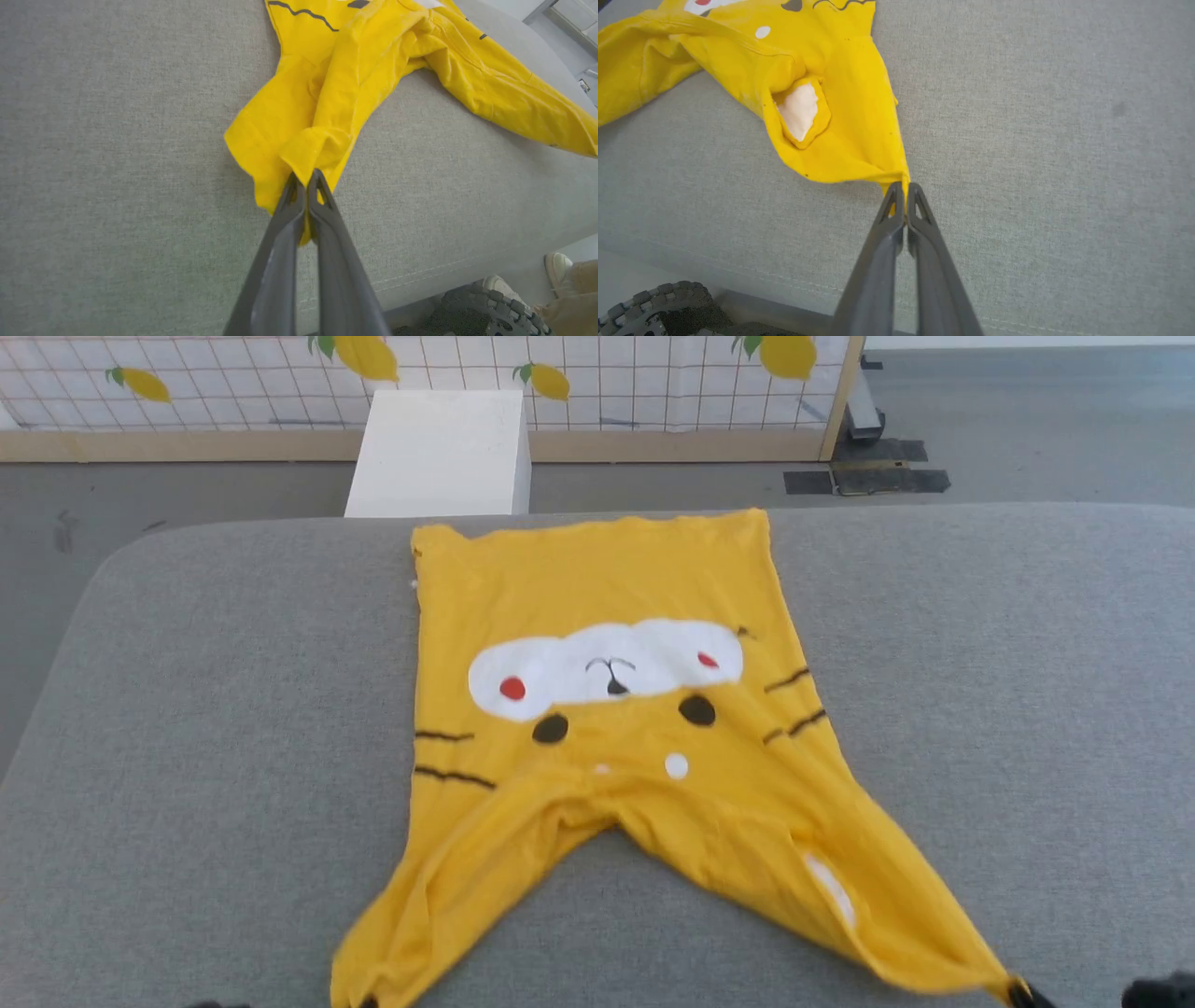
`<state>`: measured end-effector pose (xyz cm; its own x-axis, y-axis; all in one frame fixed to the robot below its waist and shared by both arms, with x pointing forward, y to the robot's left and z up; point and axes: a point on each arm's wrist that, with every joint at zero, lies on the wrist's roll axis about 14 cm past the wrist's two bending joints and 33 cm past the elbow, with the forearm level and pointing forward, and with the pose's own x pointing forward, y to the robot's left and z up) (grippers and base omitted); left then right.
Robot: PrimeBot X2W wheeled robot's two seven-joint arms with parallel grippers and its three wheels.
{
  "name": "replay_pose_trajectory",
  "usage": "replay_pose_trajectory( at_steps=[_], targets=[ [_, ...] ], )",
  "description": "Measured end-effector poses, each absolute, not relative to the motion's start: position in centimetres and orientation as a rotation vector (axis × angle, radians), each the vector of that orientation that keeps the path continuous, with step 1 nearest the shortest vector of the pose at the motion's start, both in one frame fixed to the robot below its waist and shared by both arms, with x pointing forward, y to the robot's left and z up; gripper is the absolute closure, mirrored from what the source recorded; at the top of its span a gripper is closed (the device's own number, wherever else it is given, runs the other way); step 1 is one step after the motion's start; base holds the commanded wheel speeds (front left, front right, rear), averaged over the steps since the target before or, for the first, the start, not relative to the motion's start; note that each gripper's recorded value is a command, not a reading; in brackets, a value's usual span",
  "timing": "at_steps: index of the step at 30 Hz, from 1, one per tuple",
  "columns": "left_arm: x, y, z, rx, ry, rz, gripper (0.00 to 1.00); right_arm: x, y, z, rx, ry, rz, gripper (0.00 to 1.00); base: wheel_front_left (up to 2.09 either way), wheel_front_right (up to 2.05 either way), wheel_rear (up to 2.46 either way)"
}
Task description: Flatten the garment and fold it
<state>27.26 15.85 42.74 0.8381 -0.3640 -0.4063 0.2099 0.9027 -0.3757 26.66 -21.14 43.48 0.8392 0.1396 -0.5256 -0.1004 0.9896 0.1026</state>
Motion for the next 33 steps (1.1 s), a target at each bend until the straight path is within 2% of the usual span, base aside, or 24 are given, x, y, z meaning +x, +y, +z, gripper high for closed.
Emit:
replay_pose_trajectory(
  at_steps=[6, 13, 15, 16, 21, 24, 27, 33],
  targets=[
    [25.1, 17.0, 40.6, -0.269, 0.621, -0.286, 1.00, 23.4, -23.0, 40.8, 0.049, 0.711, 0.074, 1.00, 0.00, 0.00, 0.00],
    [25.4, 17.9, 40.9, -0.239, 0.615, -0.251, 1.00, 22.6, -23.1, 39.6, 0.061, 0.755, 0.059, 1.00, 0.00, 0.00, 0.00],
    [25.7, 18.1, 41.5, -0.239, 0.591, -0.239, 1.00, 22.6, -22.9, 39.5, 0.065, 0.745, 0.054, 0.60, 0.00, 0.00, 0.00],
    [25.9, 18.1, 41.9, -0.244, 0.571, -0.235, 1.00, 22.7, -22.7, 39.4, 0.074, 0.739, 0.053, 0.00, 0.00, 0.00, 0.00],
    [27.0, 17.5, 44.2, -0.289, 0.478, -0.235, 1.00, 25.2, -21.7, 41.0, 0.136, 0.651, 0.067, 0.00, 0.00, 0.00, 0.00],
    [27.6, 17.2, 45.4, -0.300, 0.440, -0.243, 1.00, 28.5, -22.0, 43.8, 0.163, 0.536, 0.069, 0.00, 0.00, 0.00, 0.00],
    [28.2, 16.9, 46.2, -0.297, 0.418, -0.254, 1.00, 33.5, -23.2, 48.4, 0.119, 0.382, 0.067, 0.00, 0.00, 0.00, 0.00],
    [30.4, 16.0, 48.6, -0.276, 0.343, -0.301, 1.00, 43.3, -24.3, 57.1, -0.048, 0.171, 0.086, 0.00, 0.00, 0.00, 0.00]
  ],
)
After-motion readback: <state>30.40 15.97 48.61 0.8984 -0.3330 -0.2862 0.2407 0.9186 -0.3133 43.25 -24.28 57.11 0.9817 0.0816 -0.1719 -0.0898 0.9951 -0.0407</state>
